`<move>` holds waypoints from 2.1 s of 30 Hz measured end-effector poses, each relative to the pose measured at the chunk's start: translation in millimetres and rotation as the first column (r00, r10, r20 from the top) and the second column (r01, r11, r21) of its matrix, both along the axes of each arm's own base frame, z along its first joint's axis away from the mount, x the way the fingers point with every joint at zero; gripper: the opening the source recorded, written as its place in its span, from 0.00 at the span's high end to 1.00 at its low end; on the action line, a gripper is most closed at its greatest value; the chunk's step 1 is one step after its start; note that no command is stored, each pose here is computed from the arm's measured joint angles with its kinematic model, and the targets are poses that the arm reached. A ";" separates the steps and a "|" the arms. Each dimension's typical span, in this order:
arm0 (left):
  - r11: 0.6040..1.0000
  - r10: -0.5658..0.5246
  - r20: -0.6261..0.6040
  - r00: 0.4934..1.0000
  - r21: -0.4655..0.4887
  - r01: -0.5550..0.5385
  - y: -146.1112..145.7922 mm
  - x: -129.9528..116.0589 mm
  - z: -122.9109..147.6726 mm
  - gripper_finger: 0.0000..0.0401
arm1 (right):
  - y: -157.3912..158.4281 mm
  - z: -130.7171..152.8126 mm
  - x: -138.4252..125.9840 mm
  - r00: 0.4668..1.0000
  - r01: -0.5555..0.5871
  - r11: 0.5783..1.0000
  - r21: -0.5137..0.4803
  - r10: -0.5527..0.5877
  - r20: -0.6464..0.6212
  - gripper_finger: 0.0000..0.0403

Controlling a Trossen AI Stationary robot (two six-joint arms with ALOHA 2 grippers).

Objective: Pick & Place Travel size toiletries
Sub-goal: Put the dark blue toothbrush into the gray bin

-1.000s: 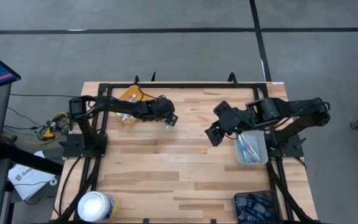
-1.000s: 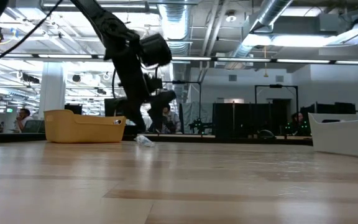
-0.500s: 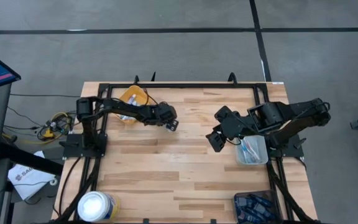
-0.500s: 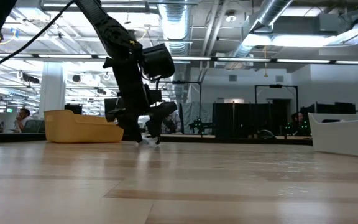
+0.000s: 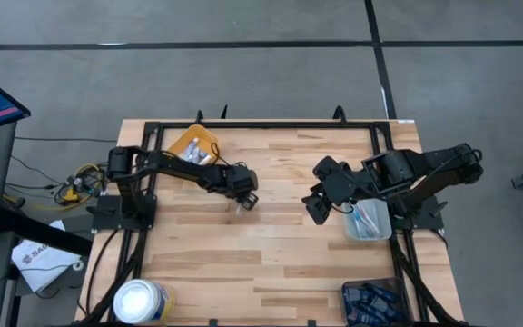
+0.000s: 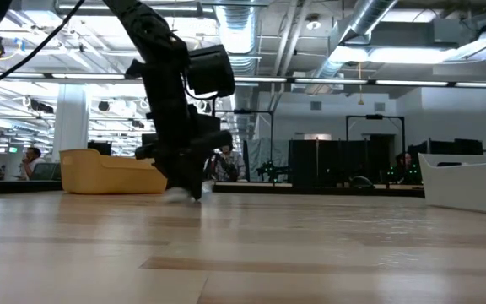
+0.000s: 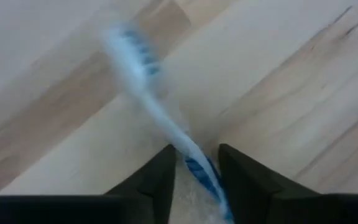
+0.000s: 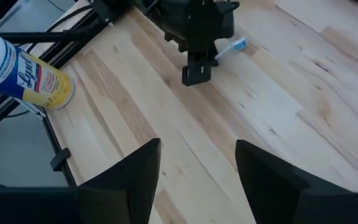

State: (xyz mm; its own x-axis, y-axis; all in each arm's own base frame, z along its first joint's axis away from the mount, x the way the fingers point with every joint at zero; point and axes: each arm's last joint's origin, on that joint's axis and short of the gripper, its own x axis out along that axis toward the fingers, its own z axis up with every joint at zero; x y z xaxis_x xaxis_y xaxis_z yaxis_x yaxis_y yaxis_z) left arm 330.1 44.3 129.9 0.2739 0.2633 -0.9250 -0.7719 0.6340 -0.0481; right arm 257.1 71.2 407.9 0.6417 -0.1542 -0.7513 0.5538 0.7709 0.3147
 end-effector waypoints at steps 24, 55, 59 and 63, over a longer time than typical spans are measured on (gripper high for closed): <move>0.963 -0.267 0.700 0.663 0.167 0.213 -58.1 -53.9 189.2 0.95 | -24.3 18.9 23.6 0.975 0.008 0.978 -0.209 0.039 0.217 0.44; 0.909 -0.383 0.894 0.232 0.320 0.268 -67.7 -63.7 244.2 0.95 | -41.7 38.8 82.3 0.791 -0.077 0.930 -0.359 0.276 0.546 0.38; 0.909 -0.380 0.897 0.227 0.317 0.269 -68.0 -61.1 243.2 0.95 | -41.7 40.2 82.2 0.785 -0.073 0.931 -0.359 0.276 0.555 0.51; 0.910 -0.378 0.898 0.225 0.316 0.268 -68.2 -59.8 242.6 0.95 | -41.3 39.7 82.1 0.787 -0.079 0.930 -0.358 0.279 0.550 0.74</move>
State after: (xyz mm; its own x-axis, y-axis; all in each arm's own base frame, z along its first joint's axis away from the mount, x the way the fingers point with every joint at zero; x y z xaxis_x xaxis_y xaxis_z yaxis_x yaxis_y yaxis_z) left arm 270.3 -23.8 372.4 0.9987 -0.0206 0.0464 0.0413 0.8607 -0.5075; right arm 339.3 30.0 447.6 0.9768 -0.1436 -0.1586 0.1824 0.9466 0.2660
